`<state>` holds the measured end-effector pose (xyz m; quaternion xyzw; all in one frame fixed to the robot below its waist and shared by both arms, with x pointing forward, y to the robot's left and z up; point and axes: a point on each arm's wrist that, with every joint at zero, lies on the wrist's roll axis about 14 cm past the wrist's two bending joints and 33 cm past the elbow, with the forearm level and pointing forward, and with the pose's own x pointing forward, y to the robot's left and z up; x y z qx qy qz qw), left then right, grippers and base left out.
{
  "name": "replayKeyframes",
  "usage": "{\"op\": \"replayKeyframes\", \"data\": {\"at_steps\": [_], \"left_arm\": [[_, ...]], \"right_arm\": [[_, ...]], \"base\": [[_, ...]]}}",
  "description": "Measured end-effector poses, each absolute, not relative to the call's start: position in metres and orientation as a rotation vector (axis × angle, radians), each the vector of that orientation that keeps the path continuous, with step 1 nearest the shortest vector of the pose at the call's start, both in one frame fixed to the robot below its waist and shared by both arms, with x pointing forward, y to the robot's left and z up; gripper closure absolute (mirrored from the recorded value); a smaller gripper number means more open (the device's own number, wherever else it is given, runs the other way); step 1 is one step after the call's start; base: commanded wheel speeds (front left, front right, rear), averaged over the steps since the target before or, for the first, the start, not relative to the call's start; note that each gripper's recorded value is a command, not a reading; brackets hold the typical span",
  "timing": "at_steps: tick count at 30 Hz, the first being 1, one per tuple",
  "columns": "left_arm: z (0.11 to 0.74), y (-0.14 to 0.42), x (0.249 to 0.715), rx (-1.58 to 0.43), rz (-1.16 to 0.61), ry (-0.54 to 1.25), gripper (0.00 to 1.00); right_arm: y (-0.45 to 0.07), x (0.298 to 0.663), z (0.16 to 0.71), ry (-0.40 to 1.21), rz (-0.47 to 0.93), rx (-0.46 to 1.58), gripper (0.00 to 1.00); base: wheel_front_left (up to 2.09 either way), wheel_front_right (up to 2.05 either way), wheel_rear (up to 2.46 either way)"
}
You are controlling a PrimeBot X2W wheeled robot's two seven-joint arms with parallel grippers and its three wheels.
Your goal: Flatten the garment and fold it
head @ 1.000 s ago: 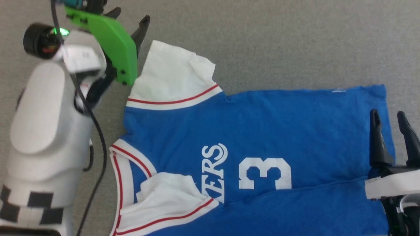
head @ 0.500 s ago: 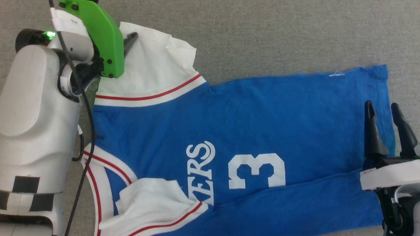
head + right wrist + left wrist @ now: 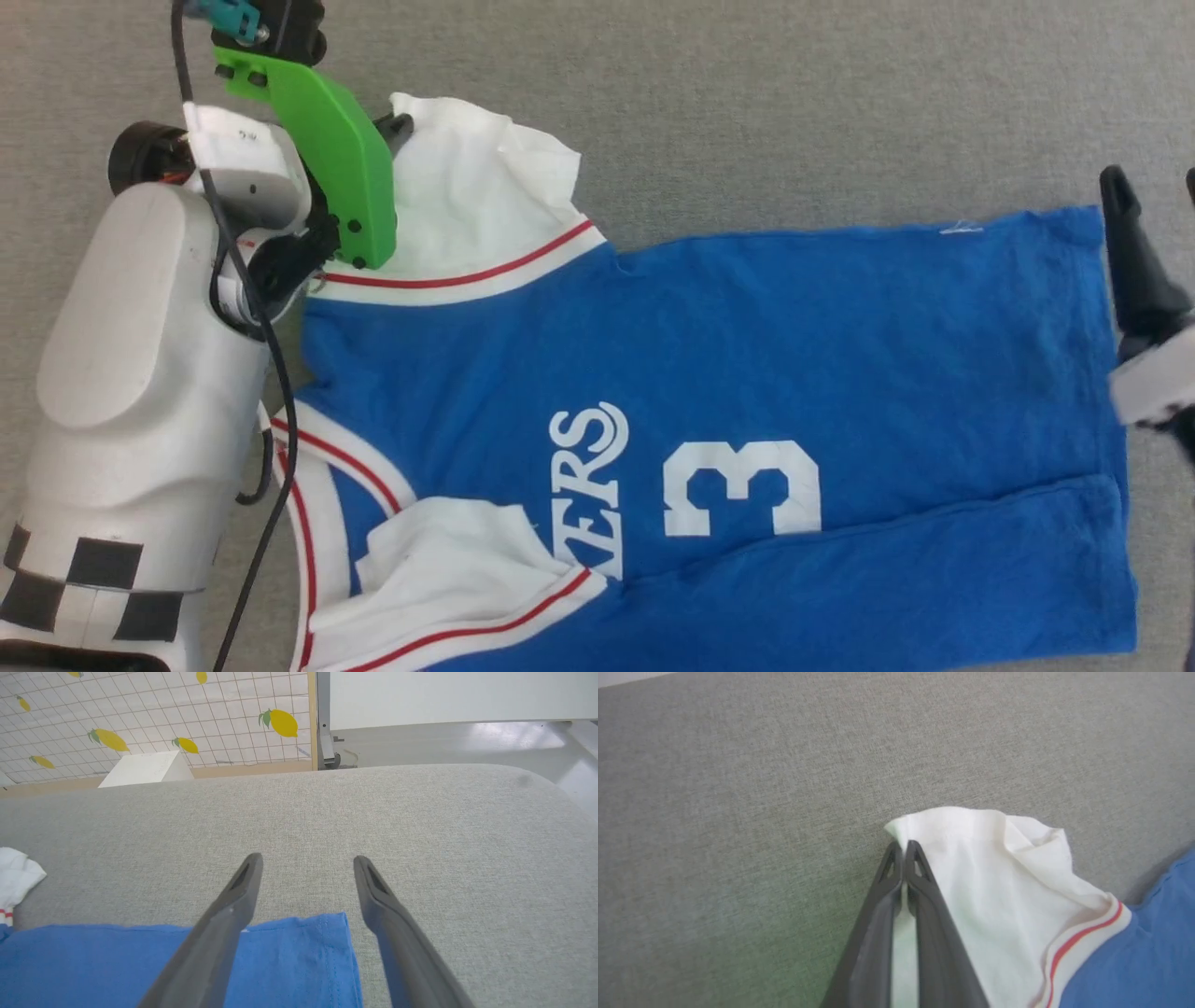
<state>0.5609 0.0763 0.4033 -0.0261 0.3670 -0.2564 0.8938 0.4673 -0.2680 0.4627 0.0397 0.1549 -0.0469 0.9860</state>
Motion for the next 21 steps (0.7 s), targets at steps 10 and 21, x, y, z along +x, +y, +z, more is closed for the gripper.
{"op": "replayKeyframes", "data": {"at_steps": [10,21], "left_arm": [[0.412,0.088,0.557,-0.064,-0.508,0.725,1.0],[0.393,0.096,0.554,-0.073,-0.483,0.76,1.0]], "right_arm": [[-0.297,0.465,0.415,0.73,-0.174,0.16,0.0],[-0.283,0.463,0.376,0.905,-0.164,0.245,0.62]], "base": [[0.0,0.0,0.0],[0.0,0.0,0.0]]}}
